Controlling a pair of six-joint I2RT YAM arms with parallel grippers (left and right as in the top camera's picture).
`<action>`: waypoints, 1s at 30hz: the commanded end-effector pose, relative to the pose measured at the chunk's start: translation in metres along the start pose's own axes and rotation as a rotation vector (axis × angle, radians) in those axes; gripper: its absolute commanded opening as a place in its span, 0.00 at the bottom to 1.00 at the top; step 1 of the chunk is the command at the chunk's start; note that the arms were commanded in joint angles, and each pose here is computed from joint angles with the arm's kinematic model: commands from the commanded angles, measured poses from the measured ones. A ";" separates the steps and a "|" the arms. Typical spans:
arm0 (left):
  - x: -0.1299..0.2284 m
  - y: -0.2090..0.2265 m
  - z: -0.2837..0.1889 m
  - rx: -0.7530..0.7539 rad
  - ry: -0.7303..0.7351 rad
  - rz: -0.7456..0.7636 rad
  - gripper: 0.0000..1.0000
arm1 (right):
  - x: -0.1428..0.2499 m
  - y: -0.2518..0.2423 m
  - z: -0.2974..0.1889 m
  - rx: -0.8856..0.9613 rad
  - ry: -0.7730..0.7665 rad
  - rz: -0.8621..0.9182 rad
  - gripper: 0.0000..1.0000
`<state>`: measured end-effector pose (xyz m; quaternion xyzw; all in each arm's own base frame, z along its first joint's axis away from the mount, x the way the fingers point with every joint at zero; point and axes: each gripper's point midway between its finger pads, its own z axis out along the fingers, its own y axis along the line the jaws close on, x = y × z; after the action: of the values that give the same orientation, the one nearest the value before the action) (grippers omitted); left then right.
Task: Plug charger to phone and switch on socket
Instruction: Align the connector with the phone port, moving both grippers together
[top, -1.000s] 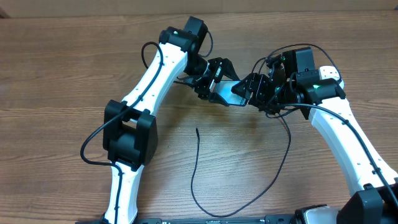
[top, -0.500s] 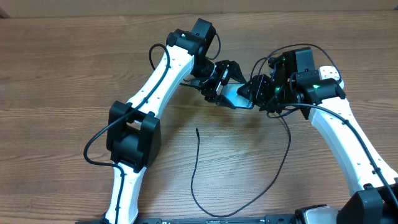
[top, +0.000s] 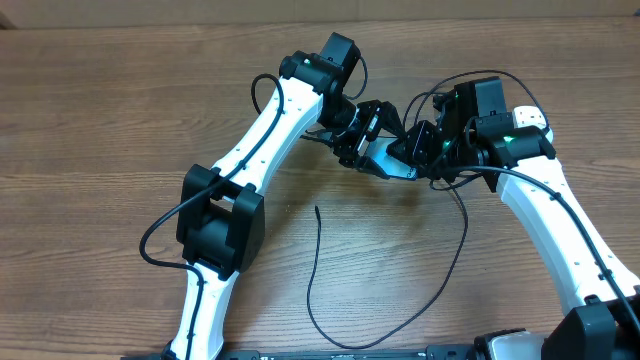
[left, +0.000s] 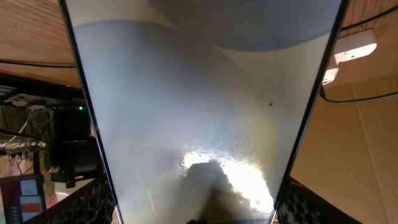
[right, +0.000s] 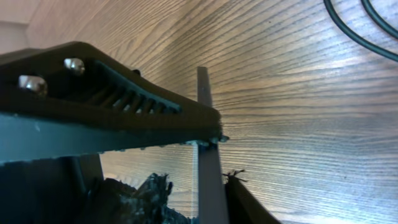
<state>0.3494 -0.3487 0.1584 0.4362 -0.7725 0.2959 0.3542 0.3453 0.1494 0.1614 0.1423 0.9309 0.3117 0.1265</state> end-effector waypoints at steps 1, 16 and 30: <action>0.015 -0.004 -0.002 0.008 0.044 0.003 0.04 | -0.003 0.006 -0.005 -0.002 -0.022 -0.017 0.27; 0.013 -0.007 -0.002 0.019 0.031 0.015 0.04 | -0.001 0.005 -0.005 0.002 -0.013 -0.012 0.04; -0.011 -0.009 -0.003 0.031 -0.107 0.031 0.99 | -0.007 0.006 -0.006 -0.011 -0.033 -0.015 0.04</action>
<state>0.3522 -0.3476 0.1559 0.4404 -0.7754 0.2935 0.3445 0.3477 0.1448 0.1593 0.1510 0.9327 0.2998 0.1320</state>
